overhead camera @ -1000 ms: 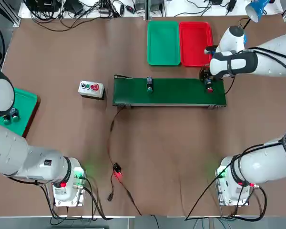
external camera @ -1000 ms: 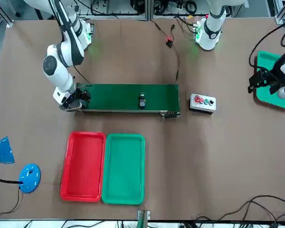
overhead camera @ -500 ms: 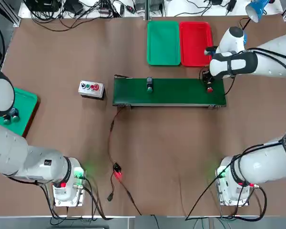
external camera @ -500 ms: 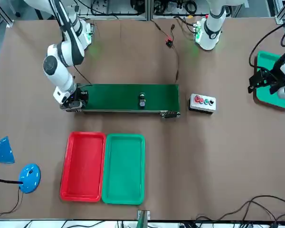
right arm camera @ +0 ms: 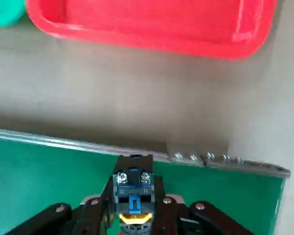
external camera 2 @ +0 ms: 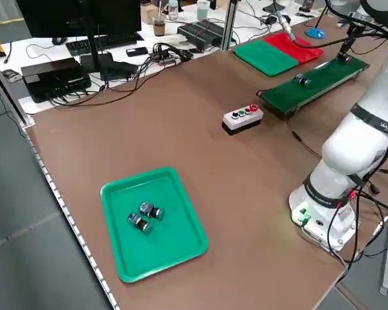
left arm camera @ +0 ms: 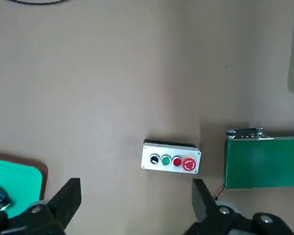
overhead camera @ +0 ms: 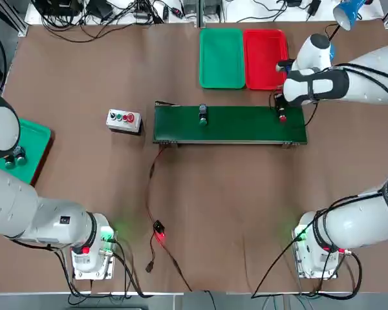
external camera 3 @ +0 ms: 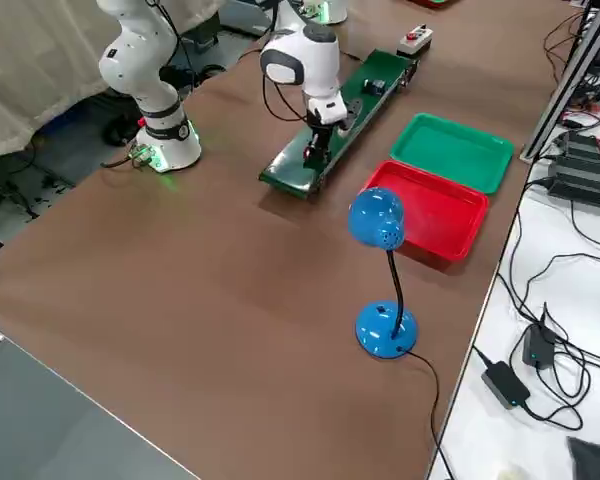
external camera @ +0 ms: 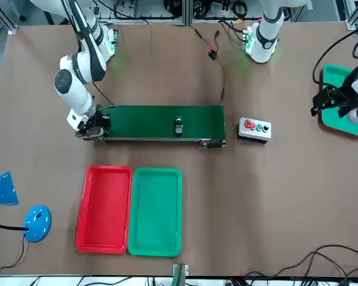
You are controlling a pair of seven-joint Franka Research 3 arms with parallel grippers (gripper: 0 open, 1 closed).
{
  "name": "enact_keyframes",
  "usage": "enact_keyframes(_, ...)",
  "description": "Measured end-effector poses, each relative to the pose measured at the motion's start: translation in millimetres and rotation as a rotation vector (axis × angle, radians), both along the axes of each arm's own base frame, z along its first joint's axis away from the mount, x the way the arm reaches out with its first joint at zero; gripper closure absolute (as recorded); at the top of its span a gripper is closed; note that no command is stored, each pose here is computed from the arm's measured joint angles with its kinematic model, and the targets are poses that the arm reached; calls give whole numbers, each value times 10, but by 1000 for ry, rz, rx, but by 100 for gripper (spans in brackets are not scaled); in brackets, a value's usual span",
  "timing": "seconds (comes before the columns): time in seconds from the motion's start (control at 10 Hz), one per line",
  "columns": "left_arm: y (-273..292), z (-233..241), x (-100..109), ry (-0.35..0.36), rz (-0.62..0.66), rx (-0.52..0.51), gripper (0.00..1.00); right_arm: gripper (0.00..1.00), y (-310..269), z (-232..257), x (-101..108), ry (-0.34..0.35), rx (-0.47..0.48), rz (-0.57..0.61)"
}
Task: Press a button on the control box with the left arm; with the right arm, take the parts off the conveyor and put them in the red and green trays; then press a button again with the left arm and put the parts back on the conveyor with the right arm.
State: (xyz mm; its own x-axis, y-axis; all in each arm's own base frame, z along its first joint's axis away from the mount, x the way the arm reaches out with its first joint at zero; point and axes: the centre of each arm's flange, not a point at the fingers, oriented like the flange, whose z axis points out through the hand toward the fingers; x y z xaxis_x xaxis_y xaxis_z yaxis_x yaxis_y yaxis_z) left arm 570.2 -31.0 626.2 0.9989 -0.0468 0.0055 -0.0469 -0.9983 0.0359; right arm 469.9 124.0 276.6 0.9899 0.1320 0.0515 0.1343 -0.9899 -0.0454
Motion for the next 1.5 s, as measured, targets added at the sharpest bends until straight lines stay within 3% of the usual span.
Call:
enact_keyframes(0.3, -1, 2, -1, 0, 0, 0, 0, 67, 248, 411, 655, -112, 30, 13)
enact_keyframes(0.7, -1, 6, -3, 0, 0, 0, 0, 67, 143, 39, 1713, -163, 27, -43)
enact_keyframes(0.9, 2, 8, -3, -1, 0, 0, 0, 67, -87, -161, 2092, -181, 23, -82)
enact_keyframes(1.1, 4, 8, -3, -1, 1, 0, 0, 67, -340, -365, 2284, -180, 11, -83)
enact_keyframes(1.5, 5, 9, -3, -1, 1, 0, 0, 67, -374, -747, 2267, -135, 2, -66)
